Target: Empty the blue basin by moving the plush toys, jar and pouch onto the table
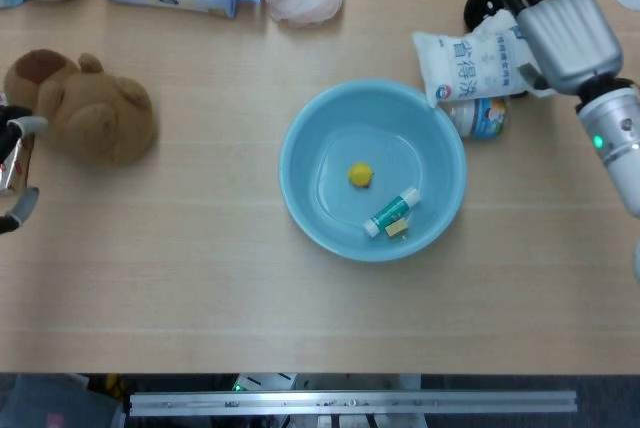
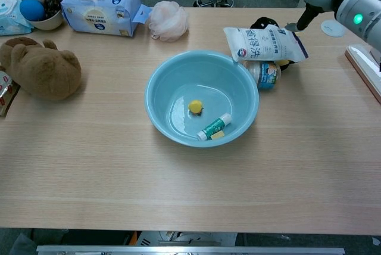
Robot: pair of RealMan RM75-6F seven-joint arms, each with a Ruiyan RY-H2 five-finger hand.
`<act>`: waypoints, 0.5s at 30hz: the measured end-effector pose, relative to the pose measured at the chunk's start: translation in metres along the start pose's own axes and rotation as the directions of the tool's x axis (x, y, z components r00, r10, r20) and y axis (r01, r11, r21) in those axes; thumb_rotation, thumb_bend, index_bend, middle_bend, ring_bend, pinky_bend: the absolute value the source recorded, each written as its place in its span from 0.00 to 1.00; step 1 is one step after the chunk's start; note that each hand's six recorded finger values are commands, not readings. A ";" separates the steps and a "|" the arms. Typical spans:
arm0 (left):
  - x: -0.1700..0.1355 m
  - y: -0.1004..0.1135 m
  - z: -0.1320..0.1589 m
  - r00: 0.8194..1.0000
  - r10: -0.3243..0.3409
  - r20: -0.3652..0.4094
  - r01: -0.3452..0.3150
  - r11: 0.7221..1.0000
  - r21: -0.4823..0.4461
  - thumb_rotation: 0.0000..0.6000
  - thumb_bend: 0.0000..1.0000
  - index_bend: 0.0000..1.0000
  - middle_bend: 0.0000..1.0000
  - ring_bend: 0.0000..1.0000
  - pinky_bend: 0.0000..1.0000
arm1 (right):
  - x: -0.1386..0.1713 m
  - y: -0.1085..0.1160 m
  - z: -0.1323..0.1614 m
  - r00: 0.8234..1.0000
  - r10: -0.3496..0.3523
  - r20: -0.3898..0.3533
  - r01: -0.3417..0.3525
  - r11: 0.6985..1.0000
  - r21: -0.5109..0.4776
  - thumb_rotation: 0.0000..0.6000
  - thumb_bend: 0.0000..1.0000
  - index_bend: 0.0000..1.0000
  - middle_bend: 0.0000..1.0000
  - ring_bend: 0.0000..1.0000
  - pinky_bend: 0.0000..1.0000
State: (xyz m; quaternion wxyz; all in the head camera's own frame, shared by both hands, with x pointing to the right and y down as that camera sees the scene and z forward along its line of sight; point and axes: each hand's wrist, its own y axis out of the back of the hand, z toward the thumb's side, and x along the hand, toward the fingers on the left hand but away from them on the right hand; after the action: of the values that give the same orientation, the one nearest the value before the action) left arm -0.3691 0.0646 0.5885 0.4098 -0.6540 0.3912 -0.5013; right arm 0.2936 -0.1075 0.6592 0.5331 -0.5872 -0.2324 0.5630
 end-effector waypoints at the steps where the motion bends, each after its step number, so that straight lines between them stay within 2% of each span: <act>1: 0.000 0.001 -0.002 1.000 0.011 -0.005 -0.011 1.000 0.000 1.00 0.33 0.22 0.20 0.16 0.25 | 0.008 0.003 -0.009 1.000 -0.015 0.018 0.015 1.000 -0.008 1.00 0.19 0.00 0.18 0.17 0.43; 7: -0.004 0.007 -0.013 0.997 0.058 -0.044 -0.058 0.998 -0.004 1.00 0.33 0.22 0.20 0.16 0.25 | 0.058 0.012 -0.057 0.989 -0.084 0.121 0.089 0.995 -0.036 1.00 0.19 0.13 0.31 0.29 0.51; 15: -0.012 0.008 -0.026 0.993 0.075 -0.093 -0.074 0.997 0.017 1.00 0.33 0.23 0.20 0.16 0.25 | 0.133 0.001 -0.109 0.963 -0.100 0.251 0.119 0.991 -0.064 1.00 0.19 0.23 0.35 0.34 0.53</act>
State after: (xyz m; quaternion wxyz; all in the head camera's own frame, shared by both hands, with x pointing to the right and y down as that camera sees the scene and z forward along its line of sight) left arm -0.3971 0.0688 0.5808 0.4137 -0.6119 0.4308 -0.5185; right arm 0.4270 -0.0312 0.5813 0.5069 -0.5193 -0.3511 0.5918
